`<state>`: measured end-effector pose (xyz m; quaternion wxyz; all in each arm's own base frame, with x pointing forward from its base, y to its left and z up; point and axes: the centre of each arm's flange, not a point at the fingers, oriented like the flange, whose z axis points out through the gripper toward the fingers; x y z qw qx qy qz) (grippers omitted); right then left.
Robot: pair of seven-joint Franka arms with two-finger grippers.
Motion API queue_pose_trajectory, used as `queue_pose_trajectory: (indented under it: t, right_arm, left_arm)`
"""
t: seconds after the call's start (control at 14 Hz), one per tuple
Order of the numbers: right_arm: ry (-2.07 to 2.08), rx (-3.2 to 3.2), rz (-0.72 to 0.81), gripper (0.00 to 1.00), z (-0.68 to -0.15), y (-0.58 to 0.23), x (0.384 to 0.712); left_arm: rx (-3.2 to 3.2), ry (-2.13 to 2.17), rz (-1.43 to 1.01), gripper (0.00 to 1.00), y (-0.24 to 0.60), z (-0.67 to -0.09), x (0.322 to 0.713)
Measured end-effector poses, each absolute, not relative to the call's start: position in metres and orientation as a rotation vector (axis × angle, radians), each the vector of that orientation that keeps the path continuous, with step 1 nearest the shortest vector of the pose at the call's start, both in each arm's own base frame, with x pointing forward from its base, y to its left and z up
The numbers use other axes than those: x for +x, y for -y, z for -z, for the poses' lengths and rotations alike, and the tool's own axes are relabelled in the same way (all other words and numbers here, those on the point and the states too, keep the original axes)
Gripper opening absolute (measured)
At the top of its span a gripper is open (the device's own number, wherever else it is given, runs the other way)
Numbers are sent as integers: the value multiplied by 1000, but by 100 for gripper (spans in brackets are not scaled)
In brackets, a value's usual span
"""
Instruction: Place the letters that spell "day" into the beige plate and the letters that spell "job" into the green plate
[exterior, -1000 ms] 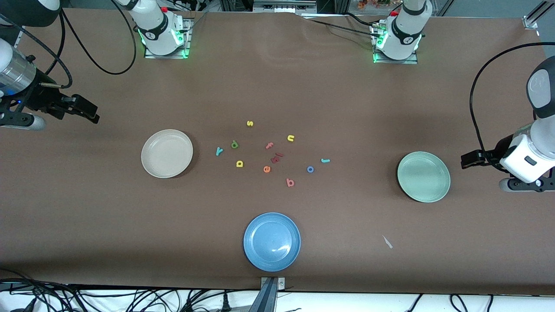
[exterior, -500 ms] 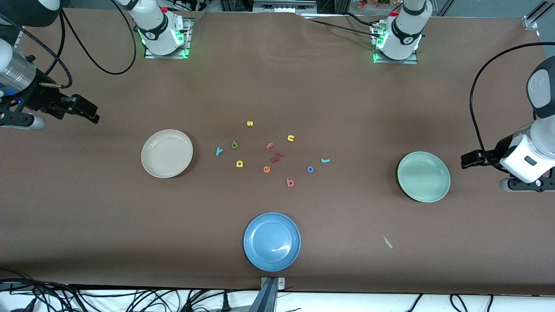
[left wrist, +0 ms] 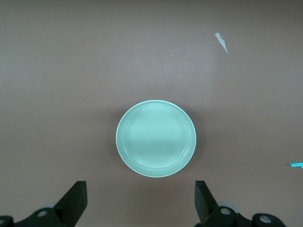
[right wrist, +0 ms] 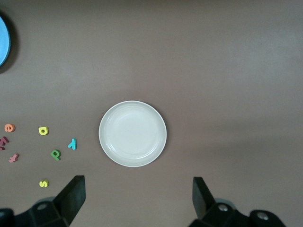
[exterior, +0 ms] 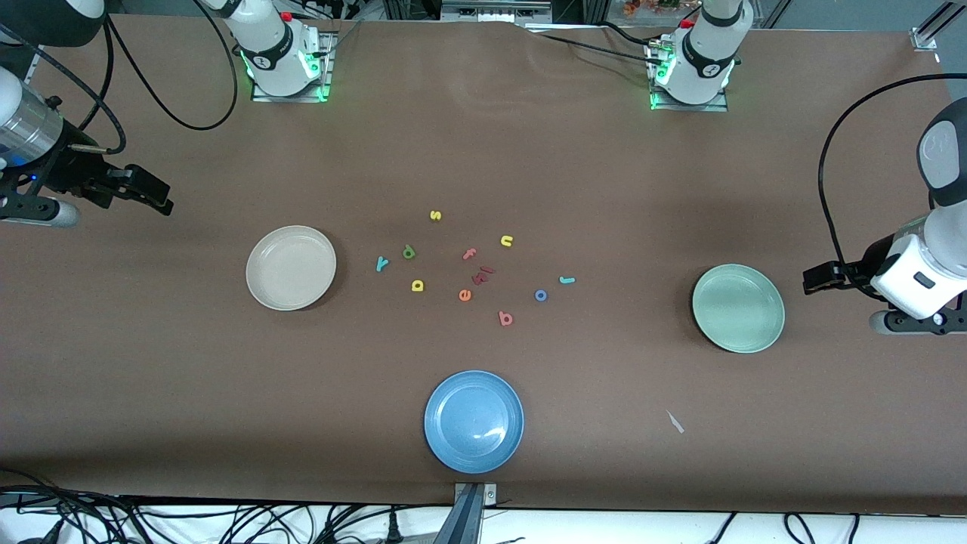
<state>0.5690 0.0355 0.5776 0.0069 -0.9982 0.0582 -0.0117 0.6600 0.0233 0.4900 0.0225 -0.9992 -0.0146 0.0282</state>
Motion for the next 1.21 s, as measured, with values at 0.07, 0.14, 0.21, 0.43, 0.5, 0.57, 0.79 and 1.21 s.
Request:
queue_pose_trajectory:
  t: [0.07,0.14,0.21,0.43,0.5,0.57,0.79,1.21]
  right_arm:
    - [-182,-3122,37,100,-578,-35,569]
    - [-182,-3122,37,100,-578,-35,569]
    - [-182,-3122,37,100,-578,-35,569]
    - [-182,-3122,37,100,-578,-35,569]
    - [-182,-3122,37,100,-578,-35,569]
    - [-182,-3122,37,100,-578,-35,569]
    - [-182,-3122,37,100,-578,-35,569]
    - [-182,-3122,37,100,-578,-35,569]
  left_arm:
    - [-3095,45,-87,100,-23,-490,660]
    - [-3095,45,-87,100,-23,-490,660]
    - [-3095,45,-87,100,-23,-490,660]
    - [-3095,45,-87,100,-23,-490,660]
    - [-3095,45,-87,100,-23,-490,660]
    - [-3095,44,-87,100,-23,-490,660]
    - [-3096,35,-88,100,-14,-490,660]
    - [-3120,148,-206,100,81,-440,664]
